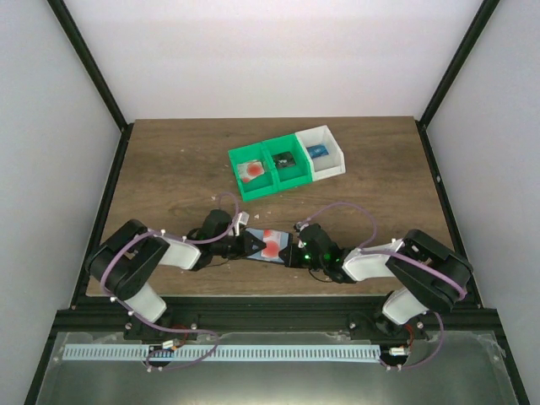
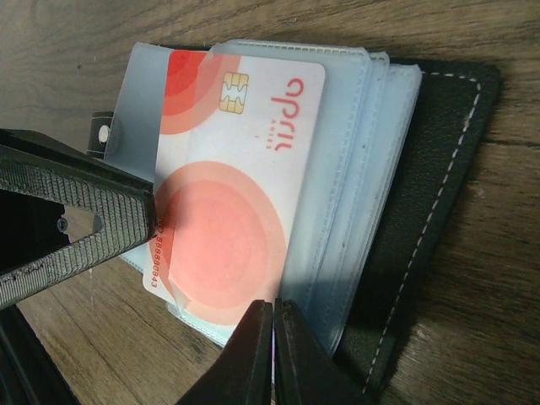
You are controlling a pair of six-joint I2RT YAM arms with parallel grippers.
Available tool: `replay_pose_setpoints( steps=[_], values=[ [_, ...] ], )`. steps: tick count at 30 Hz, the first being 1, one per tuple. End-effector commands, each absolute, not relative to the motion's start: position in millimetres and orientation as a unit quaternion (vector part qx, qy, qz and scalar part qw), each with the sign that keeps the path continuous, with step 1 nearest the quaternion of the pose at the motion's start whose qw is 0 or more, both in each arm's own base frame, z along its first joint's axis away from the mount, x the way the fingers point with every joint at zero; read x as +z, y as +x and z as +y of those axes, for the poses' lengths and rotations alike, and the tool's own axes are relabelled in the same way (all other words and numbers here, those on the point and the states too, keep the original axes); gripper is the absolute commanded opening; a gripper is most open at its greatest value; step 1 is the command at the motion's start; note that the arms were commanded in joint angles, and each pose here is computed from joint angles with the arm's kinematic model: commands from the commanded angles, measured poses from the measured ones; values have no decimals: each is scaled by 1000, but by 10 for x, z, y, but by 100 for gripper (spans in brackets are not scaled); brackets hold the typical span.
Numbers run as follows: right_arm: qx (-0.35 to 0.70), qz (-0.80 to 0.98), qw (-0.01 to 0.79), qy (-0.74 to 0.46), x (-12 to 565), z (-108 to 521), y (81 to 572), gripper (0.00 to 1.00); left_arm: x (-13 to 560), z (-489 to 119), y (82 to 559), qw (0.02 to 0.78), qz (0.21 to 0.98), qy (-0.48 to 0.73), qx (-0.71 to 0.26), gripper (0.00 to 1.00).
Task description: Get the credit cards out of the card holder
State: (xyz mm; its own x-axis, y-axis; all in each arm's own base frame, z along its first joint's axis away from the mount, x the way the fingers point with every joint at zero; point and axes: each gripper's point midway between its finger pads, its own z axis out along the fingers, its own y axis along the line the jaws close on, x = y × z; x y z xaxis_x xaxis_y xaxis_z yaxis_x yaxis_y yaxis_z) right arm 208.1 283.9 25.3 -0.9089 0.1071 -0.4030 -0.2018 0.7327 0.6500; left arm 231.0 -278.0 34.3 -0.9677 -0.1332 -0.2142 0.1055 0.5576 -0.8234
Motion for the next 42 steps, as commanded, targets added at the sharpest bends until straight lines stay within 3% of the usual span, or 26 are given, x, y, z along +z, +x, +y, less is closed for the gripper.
replay_pose_setpoints(
  steps=[1, 3, 8, 19, 32, 38, 42],
  values=[
    [355, 910, 212, -26, 231, 2841, 2116, 5, 394, -2830, 2338, 132, 865, 1, -484, 14],
    [355, 910, 211, -27, 227, 2836, 2115, 5, 401, -2841, 2330, 131, 864, 4, -486, 13],
    [355, 910, 211, -26, 223, 2830, 2109, 5, 413, -2837, 2319, 132, 863, 6, -488, 0],
    [351, 912, 211, -24, 204, 2806, 2102, 5, 480, -2818, 2288, 145, 853, 15, -501, 0],
    [364, 906, 213, -26, 269, 2822, 2083, 5, 513, -2500, 2306, 189, 877, -3, -442, 0],
    [393, 892, 223, -31, 493, 2877, 2073, 6, 672, -2366, 2301, 225, 873, -13, -432, 0],
    [436, 865, 242, -50, 824, 2956, 2038, 12, 915, -2352, 2271, 247, 852, -19, -462, 0]
  ],
)
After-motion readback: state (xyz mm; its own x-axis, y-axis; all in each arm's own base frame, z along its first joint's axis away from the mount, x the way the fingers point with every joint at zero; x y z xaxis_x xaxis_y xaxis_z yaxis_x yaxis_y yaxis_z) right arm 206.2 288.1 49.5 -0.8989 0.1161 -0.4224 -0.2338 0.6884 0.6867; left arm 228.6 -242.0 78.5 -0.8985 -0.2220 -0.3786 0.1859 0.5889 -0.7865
